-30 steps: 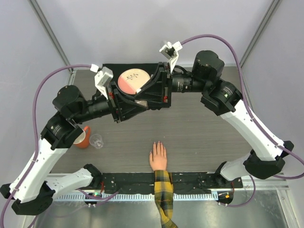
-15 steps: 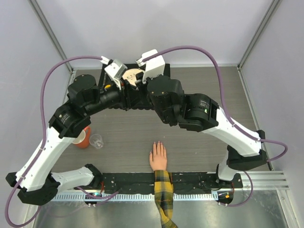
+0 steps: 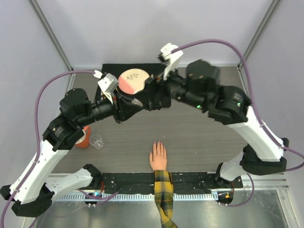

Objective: Paint the nails

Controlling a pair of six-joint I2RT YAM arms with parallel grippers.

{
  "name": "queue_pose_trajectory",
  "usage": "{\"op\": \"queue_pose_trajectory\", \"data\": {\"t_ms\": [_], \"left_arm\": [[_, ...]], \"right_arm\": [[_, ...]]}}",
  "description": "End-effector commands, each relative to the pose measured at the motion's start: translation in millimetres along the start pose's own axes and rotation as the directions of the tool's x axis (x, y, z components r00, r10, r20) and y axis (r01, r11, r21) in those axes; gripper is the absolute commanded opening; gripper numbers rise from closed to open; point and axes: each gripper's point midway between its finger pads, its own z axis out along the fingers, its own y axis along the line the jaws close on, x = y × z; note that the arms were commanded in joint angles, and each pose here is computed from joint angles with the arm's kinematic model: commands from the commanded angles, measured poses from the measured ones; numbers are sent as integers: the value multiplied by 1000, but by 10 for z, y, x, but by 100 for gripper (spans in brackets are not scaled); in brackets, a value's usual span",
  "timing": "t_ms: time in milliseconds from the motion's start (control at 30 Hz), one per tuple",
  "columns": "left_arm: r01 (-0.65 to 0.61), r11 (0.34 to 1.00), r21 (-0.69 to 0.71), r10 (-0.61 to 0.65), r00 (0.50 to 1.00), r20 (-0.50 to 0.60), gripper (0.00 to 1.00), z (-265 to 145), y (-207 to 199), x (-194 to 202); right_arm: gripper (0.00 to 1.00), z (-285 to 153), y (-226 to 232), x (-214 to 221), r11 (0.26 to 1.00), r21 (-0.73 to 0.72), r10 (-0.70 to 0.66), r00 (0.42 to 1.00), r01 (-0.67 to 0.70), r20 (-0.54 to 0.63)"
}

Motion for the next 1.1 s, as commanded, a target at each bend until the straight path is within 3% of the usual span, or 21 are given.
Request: {"op": "queue_pose_trajectory", "data": {"t_ms": [0,133,300,433,600,833,933,967,1067], "left_arm": [[-4,989,149,-9,996,84,0,-150,-338,-207],[15,954,299,-44,995,91,0,-259,-644,-291],[64,869,490,-123,988,89,0,-361,-992,-422],[74,846,529,-146,985,94,0,-384,-1059,-472],[72,833,548,-154,983,105,0,-419,-1105,-521],[77,842,534,-158,982,107,0,-389,-1075,-528],[65,871,487,-149,979,137,0,-355,-999,-575],[94,892,443,-164,979,123,0,-291,-908,-543],[89,929,358,-142,982,125,0,-245,-778,-571]], "right_arm": [[94,-427,347,-308,918,-394,68,996,-38,63],[90,-522,448,-295,826,-560,86,996,-65,10],[69,-636,644,-304,645,-752,136,989,-138,-65],[66,-671,699,-312,586,-793,171,982,-167,-80],[61,-641,727,-269,550,-810,203,973,-205,-109],[46,-652,779,-279,488,-841,236,963,-233,-129],[35,-654,785,-265,479,-846,237,962,-234,-132],[23,-644,781,-247,480,-845,236,962,-235,-134],[5,-625,763,-215,495,-837,237,963,-233,-128]]}}
